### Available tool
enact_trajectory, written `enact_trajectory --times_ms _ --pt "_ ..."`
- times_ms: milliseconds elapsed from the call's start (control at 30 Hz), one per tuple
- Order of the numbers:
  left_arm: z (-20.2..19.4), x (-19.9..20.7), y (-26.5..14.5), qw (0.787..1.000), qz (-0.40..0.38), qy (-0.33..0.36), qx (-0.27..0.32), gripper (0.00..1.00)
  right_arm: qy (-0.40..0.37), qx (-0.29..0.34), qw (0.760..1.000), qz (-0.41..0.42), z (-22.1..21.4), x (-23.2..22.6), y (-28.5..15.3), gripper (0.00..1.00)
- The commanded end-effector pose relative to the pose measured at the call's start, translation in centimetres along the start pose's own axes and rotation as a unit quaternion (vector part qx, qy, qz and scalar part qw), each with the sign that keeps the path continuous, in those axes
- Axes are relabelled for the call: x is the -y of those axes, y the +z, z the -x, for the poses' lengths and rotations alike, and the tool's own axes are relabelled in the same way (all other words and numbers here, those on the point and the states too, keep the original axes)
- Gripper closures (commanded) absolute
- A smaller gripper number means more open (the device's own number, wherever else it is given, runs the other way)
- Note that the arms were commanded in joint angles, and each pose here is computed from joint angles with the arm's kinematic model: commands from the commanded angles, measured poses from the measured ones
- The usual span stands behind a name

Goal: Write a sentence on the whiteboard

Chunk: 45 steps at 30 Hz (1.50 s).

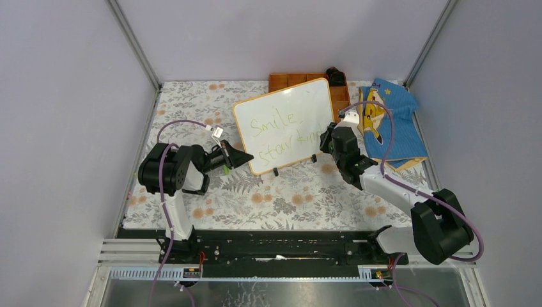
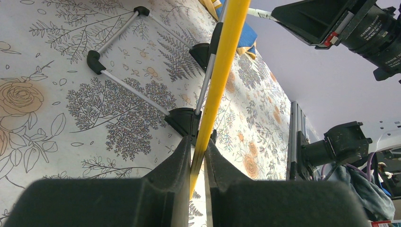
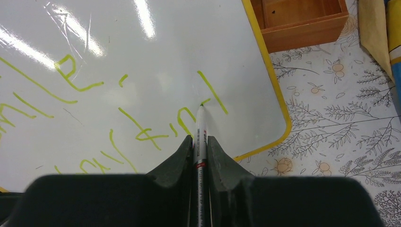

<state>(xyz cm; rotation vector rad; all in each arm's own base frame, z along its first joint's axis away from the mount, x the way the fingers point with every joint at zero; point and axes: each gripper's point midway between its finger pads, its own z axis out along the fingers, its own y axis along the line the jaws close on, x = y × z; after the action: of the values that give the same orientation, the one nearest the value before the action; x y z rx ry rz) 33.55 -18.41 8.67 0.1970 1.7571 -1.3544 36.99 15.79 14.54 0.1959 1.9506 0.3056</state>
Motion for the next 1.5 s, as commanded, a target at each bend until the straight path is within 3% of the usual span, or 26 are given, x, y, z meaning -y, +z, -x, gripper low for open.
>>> enact_trajectory --times_ms 0,633,1467 --pt "-1.4 -1.8 -0.2 0.998 0.041 -0.039 -0.016 1.00 0.003 0.004 1.000 0.007 0.1 0.0 -0.2 1.00" --pt "-1.4 -1.8 -0.2 0.998 0.041 -0.039 -0.016 1.00 -0.008 -0.007 0.999 -0.042 -0.7 2.1 -0.4 1.00" --pt "-1.4 -1.8 -0.2 0.998 0.042 -0.039 -0.016 1.00 0.013 0.046 0.997 -0.053 2.2 2.4 -1.5 1.00"
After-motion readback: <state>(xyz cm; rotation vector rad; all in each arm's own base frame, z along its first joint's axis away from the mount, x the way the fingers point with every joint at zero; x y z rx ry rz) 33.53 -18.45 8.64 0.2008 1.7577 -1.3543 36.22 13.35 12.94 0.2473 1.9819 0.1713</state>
